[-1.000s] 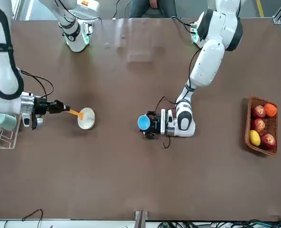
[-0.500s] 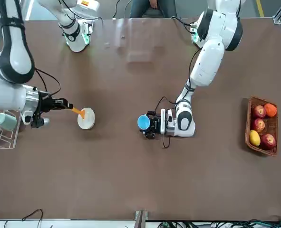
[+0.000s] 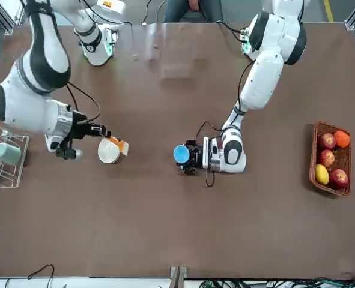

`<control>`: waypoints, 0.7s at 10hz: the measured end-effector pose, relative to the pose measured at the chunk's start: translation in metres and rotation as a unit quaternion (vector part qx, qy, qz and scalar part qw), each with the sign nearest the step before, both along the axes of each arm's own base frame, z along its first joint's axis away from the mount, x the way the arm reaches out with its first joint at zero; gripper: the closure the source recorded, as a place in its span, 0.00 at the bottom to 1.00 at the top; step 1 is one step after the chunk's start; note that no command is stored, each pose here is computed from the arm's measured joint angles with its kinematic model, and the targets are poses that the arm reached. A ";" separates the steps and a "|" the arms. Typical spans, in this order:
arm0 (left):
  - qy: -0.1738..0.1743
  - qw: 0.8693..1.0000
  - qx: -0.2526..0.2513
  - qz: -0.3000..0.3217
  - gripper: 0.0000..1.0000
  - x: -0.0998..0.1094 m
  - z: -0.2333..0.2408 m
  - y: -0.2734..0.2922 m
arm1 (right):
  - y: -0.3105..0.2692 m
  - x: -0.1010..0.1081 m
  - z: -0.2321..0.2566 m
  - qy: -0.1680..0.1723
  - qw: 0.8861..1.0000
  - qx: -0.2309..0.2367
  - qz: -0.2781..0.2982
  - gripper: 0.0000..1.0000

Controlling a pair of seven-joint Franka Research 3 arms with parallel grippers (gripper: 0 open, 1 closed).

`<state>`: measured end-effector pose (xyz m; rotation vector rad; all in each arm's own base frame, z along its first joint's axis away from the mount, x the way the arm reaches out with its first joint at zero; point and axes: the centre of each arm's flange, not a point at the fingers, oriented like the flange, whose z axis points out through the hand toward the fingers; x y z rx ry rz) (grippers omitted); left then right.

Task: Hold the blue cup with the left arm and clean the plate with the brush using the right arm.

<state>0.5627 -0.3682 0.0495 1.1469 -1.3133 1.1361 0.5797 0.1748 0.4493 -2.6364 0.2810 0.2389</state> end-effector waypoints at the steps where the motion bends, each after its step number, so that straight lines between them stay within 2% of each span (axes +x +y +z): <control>1: -0.001 1.000 0.000 0.000 0.29 0.000 0.000 0.000 | 0.024 -0.003 0.003 -0.005 1.000 -0.003 -0.016 0.95; 5: -0.001 1.000 0.000 0.000 0.29 0.000 0.000 0.000 | 0.113 -0.026 0.010 -0.021 0.998 -0.009 -0.054 0.95; 7: -0.001 1.000 0.000 0.000 0.29 0.000 0.000 0.000 | 0.160 -0.043 -0.003 -0.024 0.997 -0.027 -0.063 0.95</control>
